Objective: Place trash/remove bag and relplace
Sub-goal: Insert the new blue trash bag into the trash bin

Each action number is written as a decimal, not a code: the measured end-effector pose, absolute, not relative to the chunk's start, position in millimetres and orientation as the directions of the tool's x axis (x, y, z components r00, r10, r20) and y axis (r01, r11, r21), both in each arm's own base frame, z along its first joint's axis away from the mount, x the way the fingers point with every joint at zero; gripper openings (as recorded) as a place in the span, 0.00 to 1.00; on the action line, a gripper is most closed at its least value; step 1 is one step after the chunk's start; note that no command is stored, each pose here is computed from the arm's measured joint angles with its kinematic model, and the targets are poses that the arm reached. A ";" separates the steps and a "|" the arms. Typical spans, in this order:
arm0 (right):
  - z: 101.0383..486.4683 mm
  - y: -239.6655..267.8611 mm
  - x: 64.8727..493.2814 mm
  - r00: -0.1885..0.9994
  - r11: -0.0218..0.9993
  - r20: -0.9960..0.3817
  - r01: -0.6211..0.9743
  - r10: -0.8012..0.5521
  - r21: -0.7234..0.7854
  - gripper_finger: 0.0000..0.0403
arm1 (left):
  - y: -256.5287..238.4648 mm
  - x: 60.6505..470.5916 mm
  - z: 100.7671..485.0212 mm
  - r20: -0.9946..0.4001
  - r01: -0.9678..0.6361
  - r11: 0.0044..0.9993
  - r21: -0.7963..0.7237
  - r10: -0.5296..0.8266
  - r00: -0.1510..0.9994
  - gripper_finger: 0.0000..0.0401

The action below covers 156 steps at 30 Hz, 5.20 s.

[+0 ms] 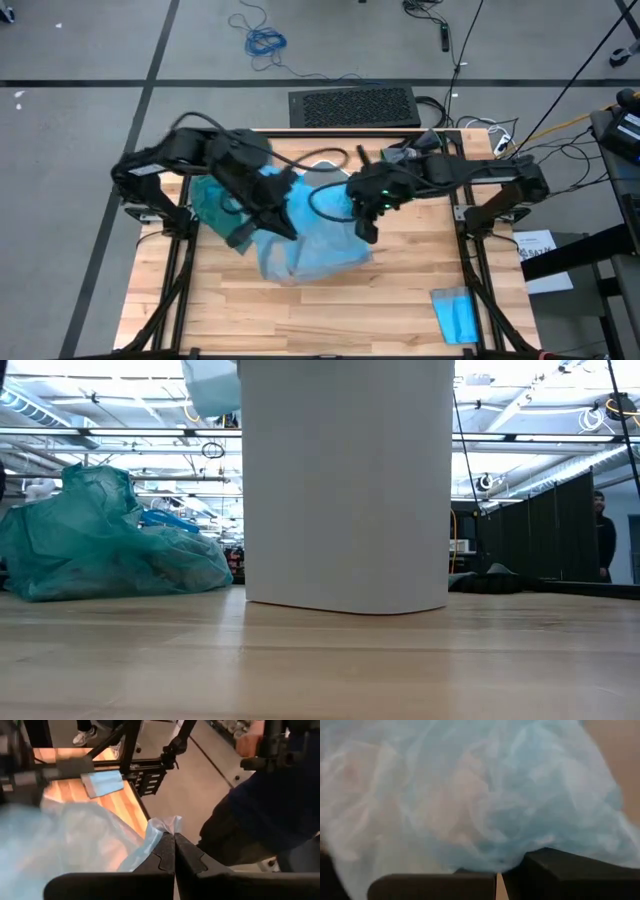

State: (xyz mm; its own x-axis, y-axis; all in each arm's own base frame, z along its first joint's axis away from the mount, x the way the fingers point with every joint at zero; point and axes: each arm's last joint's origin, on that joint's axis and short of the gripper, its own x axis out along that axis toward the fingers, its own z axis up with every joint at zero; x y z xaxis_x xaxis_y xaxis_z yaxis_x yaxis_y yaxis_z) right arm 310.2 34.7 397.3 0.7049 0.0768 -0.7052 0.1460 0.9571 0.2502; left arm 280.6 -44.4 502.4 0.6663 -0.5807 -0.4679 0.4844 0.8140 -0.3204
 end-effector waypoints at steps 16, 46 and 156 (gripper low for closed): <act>438.2 63.0 237.5 0.764 0.913 -0.641 0.209 0.071 0.350 0.00 | -34.6 319.5 482.0 -0.485 0.501 0.824 -0.263 -0.562 0.670 0.00; 400.9 46.2 286.2 0.698 0.930 -0.715 0.247 0.023 0.271 0.00 | -27.8 318.1 481.3 -0.472 0.539 0.789 -0.295 -0.610 0.636 0.00; 445.5 59.2 237.5 0.882 0.925 -0.313 0.379 -0.354 0.022 0.00 | 40.4 337.2 459.0 -0.625 -0.111 0.922 0.370 0.335 0.705 0.00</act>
